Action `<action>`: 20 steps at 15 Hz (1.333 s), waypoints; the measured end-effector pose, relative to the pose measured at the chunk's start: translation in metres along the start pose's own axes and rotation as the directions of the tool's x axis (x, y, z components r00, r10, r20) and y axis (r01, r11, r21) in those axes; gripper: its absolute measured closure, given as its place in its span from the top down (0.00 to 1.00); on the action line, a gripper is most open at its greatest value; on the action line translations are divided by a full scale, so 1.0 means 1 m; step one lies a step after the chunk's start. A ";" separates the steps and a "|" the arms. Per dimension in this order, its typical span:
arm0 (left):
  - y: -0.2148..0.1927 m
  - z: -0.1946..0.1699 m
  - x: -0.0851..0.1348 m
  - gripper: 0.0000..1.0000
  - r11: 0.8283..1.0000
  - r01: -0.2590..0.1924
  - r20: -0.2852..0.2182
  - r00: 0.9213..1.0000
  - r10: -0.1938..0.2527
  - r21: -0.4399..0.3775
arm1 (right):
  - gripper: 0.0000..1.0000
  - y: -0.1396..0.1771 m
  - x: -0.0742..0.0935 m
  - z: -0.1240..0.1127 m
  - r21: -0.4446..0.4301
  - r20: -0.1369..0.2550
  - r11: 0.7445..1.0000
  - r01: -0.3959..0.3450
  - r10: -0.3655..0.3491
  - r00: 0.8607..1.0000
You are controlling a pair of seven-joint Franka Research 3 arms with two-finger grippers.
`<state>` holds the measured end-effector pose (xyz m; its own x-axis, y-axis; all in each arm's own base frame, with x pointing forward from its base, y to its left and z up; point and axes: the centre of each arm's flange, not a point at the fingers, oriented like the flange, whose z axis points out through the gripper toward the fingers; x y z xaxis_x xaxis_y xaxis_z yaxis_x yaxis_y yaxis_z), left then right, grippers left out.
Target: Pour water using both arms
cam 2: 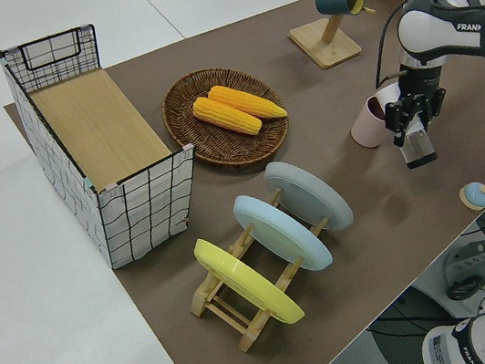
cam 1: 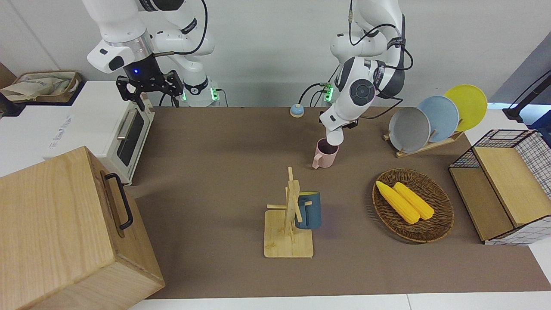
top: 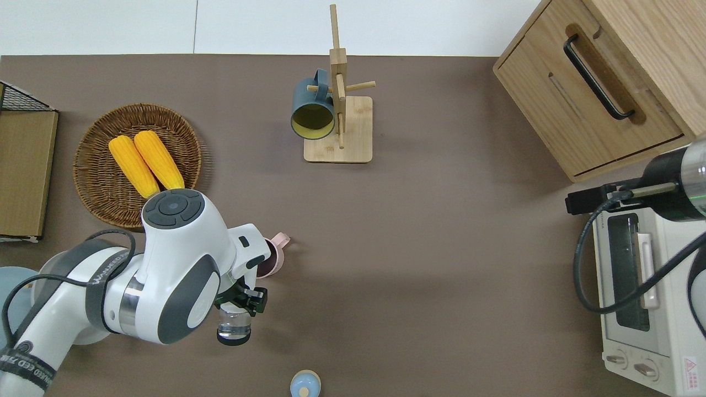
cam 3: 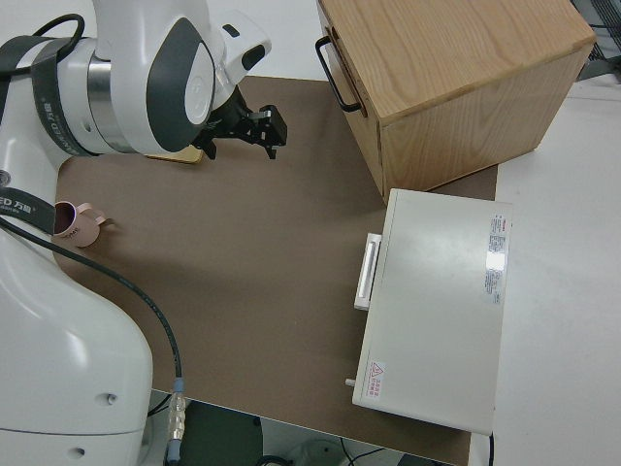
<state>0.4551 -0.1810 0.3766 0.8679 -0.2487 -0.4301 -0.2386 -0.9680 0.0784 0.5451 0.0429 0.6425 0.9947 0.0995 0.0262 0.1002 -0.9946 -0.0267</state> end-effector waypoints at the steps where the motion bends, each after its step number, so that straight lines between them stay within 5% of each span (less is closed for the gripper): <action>1: 0.000 0.000 0.001 0.66 1.000 0.001 0.003 1.000 -0.001 0.000 | 1.00 0.000 0.000 0.000 0.000 0.000 1.000 0.000 0.000 1.000; 20: 0.004 -0.003 -0.002 0.66 0.999 0.037 0.090 0.995 -0.037 0.003 | 1.00 0.000 0.000 0.000 0.000 0.000 1.000 0.000 0.000 1.000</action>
<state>0.4542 -0.1840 0.3808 0.8333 -0.2088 -0.5119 -0.2079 -0.9763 0.0598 0.5451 0.0429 0.6425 0.9947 0.0995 0.0262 0.1002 -0.9946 -0.0268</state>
